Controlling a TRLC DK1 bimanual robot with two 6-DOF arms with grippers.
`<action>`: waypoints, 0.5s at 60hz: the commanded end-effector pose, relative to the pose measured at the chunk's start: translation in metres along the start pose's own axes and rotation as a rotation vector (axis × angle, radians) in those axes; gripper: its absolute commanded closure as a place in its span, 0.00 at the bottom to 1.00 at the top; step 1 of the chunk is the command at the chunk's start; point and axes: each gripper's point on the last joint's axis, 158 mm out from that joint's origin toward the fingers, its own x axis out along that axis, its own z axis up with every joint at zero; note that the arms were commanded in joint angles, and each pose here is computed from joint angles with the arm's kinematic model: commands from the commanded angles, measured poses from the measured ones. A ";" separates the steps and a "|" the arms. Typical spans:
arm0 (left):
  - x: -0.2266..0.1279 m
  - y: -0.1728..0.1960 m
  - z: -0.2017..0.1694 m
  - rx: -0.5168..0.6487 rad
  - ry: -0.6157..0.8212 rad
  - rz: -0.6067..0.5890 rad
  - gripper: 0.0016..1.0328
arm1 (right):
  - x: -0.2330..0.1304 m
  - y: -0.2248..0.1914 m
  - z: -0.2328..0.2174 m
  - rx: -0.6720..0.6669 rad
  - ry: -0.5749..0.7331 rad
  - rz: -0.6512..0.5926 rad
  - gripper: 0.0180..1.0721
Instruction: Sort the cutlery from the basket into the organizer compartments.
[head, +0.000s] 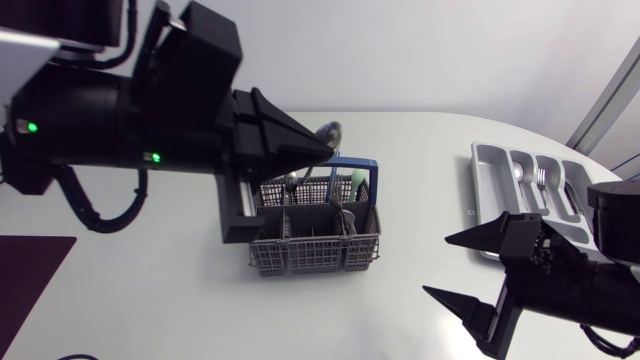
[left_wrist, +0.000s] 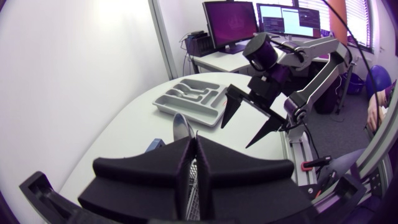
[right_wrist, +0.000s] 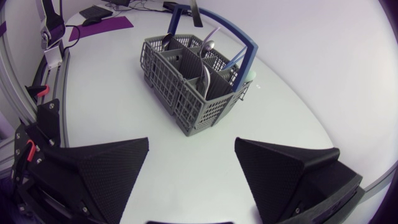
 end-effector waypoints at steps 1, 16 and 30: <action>-0.021 0.003 0.027 -0.020 -0.076 0.000 0.97 | -0.009 -0.003 0.018 -0.009 -0.042 -0.011 0.05; -0.014 -0.011 0.024 -0.126 -0.102 -0.153 0.97 | -0.017 0.003 0.046 -0.009 -0.105 0.064 0.05; 0.003 -0.021 0.017 -0.198 -0.096 -0.284 0.97 | -0.012 0.013 0.087 -0.016 -0.169 0.174 0.05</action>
